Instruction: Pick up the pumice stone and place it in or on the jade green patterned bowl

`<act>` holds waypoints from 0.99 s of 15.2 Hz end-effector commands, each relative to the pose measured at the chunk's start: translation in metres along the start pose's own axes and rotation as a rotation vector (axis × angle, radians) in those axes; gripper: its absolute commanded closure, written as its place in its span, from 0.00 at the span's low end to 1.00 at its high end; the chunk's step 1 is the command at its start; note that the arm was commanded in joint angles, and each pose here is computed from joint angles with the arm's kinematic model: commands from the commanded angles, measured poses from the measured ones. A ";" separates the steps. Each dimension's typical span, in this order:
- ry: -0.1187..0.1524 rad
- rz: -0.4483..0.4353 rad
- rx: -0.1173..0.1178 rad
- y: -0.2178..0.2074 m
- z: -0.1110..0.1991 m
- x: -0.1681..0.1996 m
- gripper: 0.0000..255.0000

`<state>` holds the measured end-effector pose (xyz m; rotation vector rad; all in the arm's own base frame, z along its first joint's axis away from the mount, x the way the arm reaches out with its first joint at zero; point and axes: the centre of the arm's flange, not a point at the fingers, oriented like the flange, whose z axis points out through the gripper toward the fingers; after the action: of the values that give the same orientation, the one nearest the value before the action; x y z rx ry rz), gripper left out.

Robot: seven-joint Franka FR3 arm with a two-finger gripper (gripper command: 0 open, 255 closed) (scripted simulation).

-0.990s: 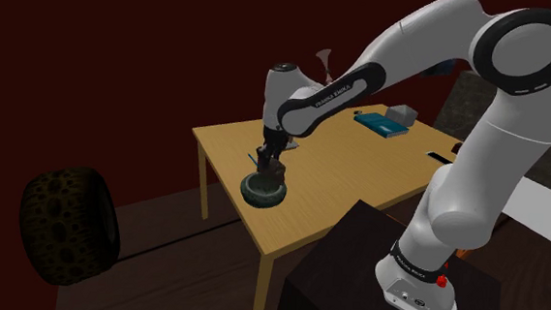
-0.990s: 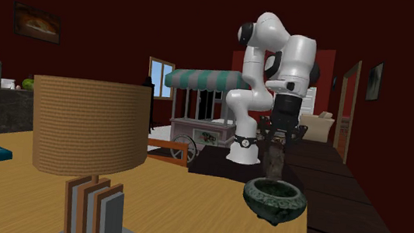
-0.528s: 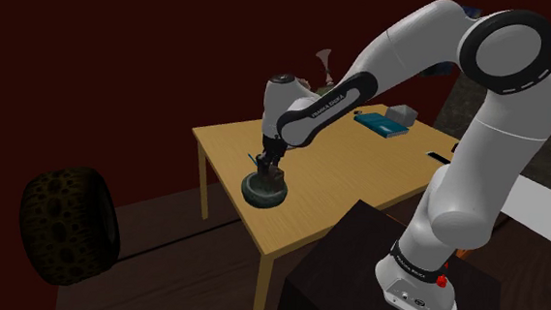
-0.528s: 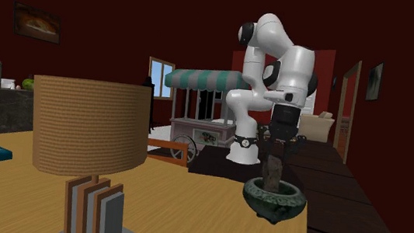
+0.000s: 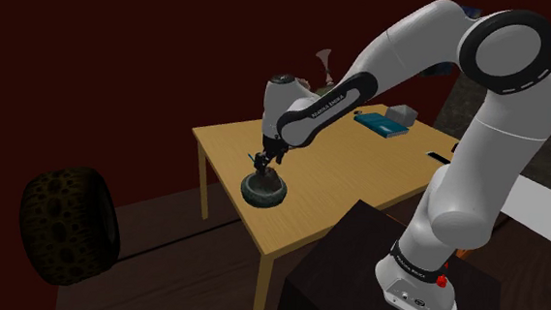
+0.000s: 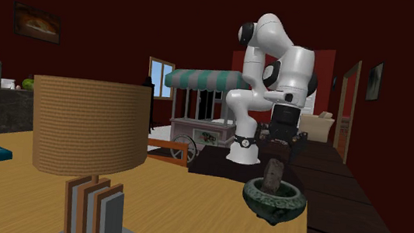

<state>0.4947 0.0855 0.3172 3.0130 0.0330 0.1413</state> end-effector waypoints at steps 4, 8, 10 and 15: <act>0.000 0.000 0.000 0.000 -0.013 0.000 0.00; 0.000 0.000 0.000 0.000 -0.050 0.000 0.00; 0.000 0.000 0.000 0.000 -0.050 0.000 0.00; 0.000 0.000 0.000 0.000 -0.050 0.000 0.00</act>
<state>0.4900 0.0917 0.3665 3.0130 0.0330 0.1412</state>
